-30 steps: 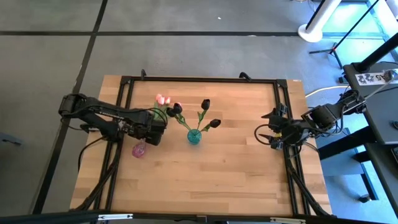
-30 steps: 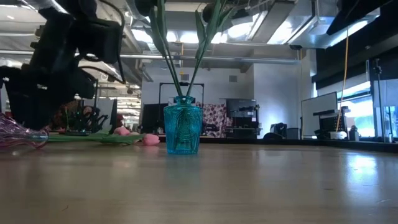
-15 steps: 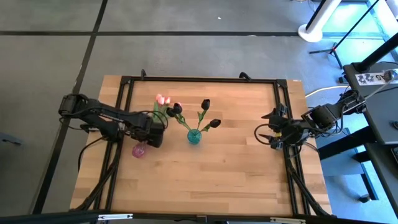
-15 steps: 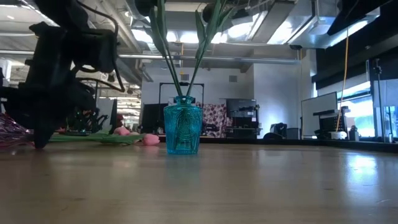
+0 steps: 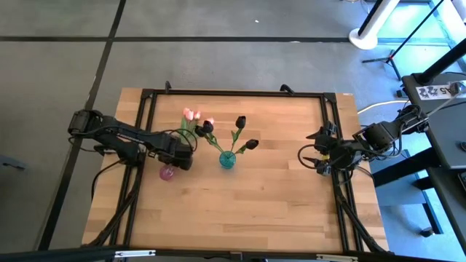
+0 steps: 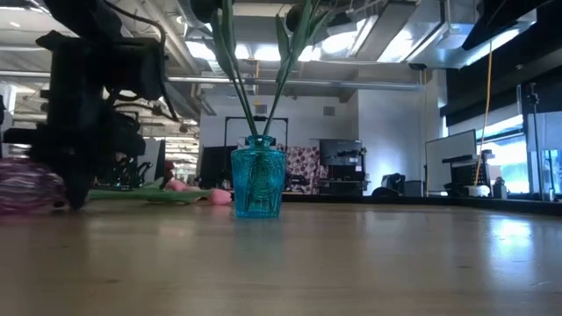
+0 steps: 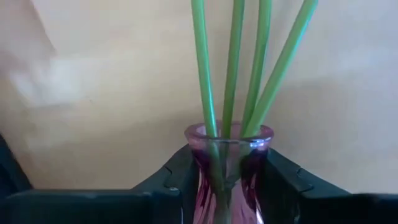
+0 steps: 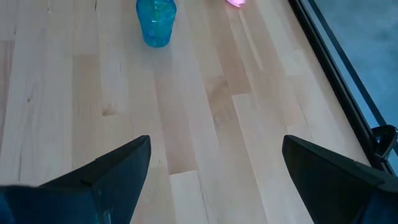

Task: Sort flowers into vase by color
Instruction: Adjust the pink vase, then return to Home Position

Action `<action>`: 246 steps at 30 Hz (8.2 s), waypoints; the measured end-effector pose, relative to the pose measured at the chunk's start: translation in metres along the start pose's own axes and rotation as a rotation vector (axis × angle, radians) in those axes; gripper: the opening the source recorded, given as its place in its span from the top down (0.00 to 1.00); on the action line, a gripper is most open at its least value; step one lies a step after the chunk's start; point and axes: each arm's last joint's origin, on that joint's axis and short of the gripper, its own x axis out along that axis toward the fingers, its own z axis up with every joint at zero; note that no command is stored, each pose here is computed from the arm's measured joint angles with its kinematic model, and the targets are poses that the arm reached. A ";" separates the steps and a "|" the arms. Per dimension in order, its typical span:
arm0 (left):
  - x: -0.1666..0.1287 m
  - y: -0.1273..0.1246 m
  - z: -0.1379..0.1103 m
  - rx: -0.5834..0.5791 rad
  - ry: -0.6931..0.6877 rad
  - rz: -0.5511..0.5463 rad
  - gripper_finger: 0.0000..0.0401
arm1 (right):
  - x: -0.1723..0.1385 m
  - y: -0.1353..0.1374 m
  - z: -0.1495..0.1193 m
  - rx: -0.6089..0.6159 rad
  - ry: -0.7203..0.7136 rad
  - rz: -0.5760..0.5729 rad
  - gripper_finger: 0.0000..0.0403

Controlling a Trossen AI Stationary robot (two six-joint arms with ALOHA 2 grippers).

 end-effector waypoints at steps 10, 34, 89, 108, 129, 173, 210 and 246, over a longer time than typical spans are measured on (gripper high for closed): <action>-0.002 -0.012 0.005 -0.002 -0.222 -0.084 0.71 | 0.000 0.000 0.000 0.007 0.001 0.001 0.10; 0.004 -0.026 0.040 -0.163 -0.550 -0.151 0.71 | 0.000 0.000 0.000 0.032 0.010 0.015 0.10; 0.060 -0.034 -0.052 -0.038 -1.509 -0.254 0.70 | 0.025 0.037 0.048 -0.064 -0.313 -0.077 0.10; 0.061 -0.028 -0.082 0.196 -1.457 -0.285 0.55 | 0.039 0.049 0.054 -0.037 -0.307 -0.057 0.10; 0.032 -0.014 -0.078 0.261 -1.245 -0.276 0.55 | 0.039 0.049 0.052 -0.044 -0.292 -0.042 0.10; -0.006 0.008 -0.068 0.335 -1.100 -0.282 0.38 | 0.039 0.049 0.052 -0.025 -0.288 -0.041 0.10; -0.008 0.024 -0.074 0.454 -0.991 -0.237 0.38 | 0.040 0.049 0.049 -0.010 -0.263 -0.039 0.10; -0.038 0.064 -0.073 0.575 -0.542 -0.349 0.44 | 0.049 0.047 0.055 0.008 -0.229 0.052 0.10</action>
